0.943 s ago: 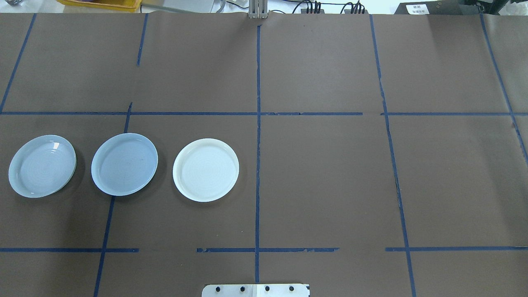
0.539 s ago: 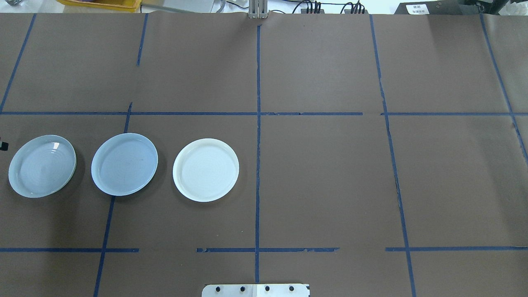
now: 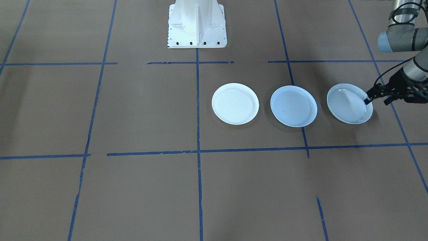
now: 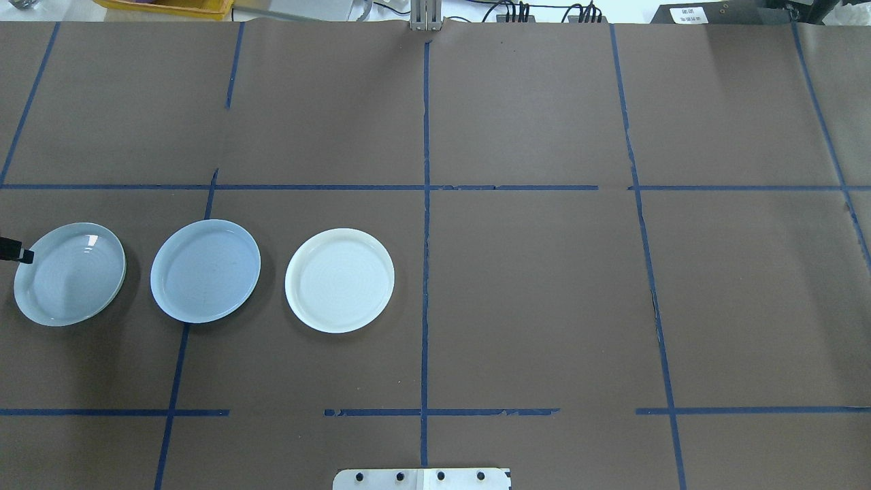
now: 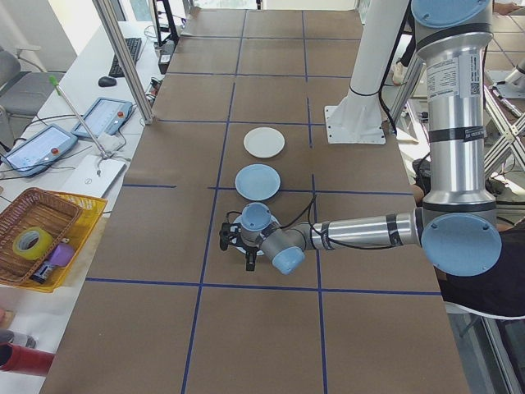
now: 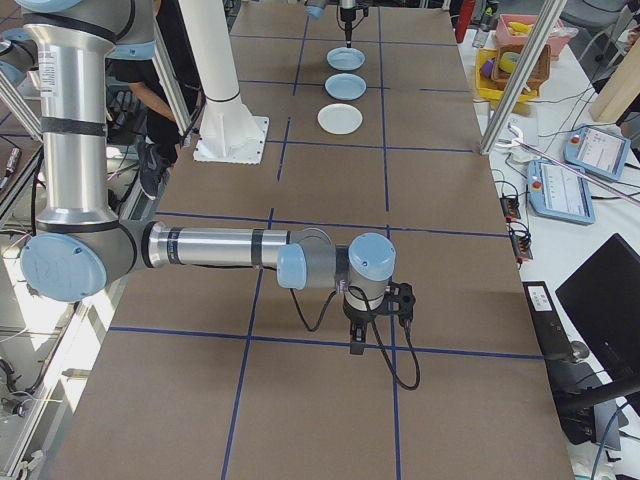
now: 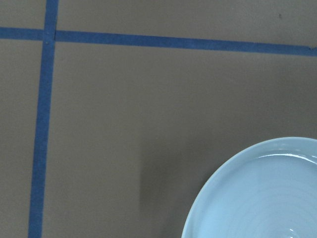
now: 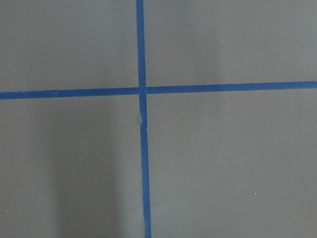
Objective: Stack plate in center
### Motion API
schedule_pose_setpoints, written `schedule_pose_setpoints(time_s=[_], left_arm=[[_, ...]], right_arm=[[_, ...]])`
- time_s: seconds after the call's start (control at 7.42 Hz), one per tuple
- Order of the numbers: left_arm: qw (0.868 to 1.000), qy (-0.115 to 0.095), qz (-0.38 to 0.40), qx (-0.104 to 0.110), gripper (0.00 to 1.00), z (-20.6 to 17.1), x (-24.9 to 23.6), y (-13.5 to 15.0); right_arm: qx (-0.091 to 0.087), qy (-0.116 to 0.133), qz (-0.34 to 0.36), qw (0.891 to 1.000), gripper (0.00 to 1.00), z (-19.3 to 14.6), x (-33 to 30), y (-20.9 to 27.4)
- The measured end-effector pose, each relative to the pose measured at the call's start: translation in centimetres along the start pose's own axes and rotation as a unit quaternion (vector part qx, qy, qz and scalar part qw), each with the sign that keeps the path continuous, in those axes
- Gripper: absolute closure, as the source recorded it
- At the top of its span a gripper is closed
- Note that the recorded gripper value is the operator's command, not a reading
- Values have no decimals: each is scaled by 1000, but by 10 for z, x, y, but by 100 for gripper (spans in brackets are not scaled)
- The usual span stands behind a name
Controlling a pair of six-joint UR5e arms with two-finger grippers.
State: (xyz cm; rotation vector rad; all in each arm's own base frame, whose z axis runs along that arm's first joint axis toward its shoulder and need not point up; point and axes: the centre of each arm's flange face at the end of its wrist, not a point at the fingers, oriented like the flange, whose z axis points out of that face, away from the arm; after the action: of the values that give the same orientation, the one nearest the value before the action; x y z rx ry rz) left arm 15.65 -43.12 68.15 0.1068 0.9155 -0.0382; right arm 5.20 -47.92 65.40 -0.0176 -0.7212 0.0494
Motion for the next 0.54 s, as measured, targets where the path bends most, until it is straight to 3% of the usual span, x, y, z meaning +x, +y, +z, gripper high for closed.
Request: schedule_pose_setpoints(time_s=[0.13,0.4,0.54], left_arm=[[1000,1,4,-5,3,4,3,2],[1000,1,8,-8,29,7,6,4],[1000,1,9,-9,34,8,7,4]], right_arm=[[0,0,0,1000,0,0,0,0],[0,0,0,1000,0,0,0,0],[0,0,0,1000,0,0,0,0]])
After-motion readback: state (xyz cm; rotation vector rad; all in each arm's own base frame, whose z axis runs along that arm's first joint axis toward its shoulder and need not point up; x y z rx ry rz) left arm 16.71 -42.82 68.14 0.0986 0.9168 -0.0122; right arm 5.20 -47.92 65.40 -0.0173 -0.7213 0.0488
